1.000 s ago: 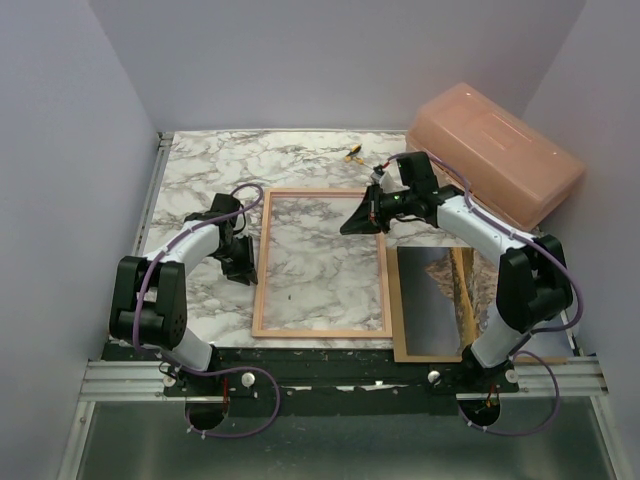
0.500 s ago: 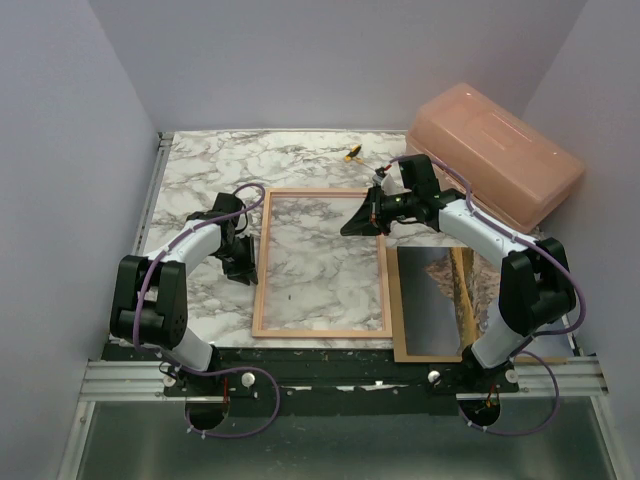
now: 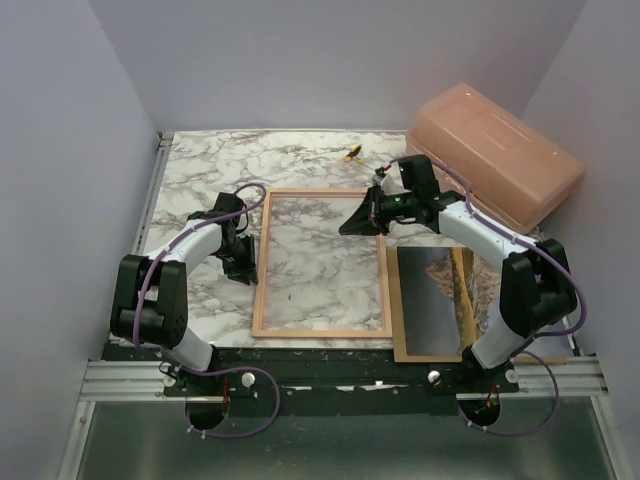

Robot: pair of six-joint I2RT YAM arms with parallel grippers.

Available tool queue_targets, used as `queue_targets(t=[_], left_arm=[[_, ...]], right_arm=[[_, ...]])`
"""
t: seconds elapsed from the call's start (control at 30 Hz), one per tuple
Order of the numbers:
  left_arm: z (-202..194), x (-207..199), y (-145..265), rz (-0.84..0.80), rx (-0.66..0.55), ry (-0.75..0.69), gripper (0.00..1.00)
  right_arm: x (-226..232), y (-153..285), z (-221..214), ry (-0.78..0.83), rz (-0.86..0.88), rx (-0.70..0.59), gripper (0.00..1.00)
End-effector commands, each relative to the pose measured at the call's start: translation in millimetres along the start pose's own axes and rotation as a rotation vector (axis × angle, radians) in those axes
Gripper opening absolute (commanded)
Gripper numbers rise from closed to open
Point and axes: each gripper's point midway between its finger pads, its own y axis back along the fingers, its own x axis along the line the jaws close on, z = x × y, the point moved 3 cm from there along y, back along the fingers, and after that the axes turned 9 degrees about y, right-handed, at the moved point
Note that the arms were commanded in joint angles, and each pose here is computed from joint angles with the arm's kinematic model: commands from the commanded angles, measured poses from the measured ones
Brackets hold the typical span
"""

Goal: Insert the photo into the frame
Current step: Place the photo frame item in the photo frame.

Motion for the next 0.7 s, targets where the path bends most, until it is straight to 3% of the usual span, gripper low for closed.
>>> queue_targets(t=[0.0, 0.27, 0.67], left_arm=[[-5, 7, -7, 0.051, 0.027, -0.02, 0.25], [-5, 6, -7, 0.053, 0.028, -0.025, 0.25], [-6, 6, -8, 0.066, 0.03, -0.034, 0.24]], right_arm=[[23, 7, -2, 0.033, 0.067, -0.023, 0.01], [26, 9, -2, 0.029, 0.078, -0.042, 0.01], [-10, -2, -16, 0.008, 0.01, 0.007, 0.0]])
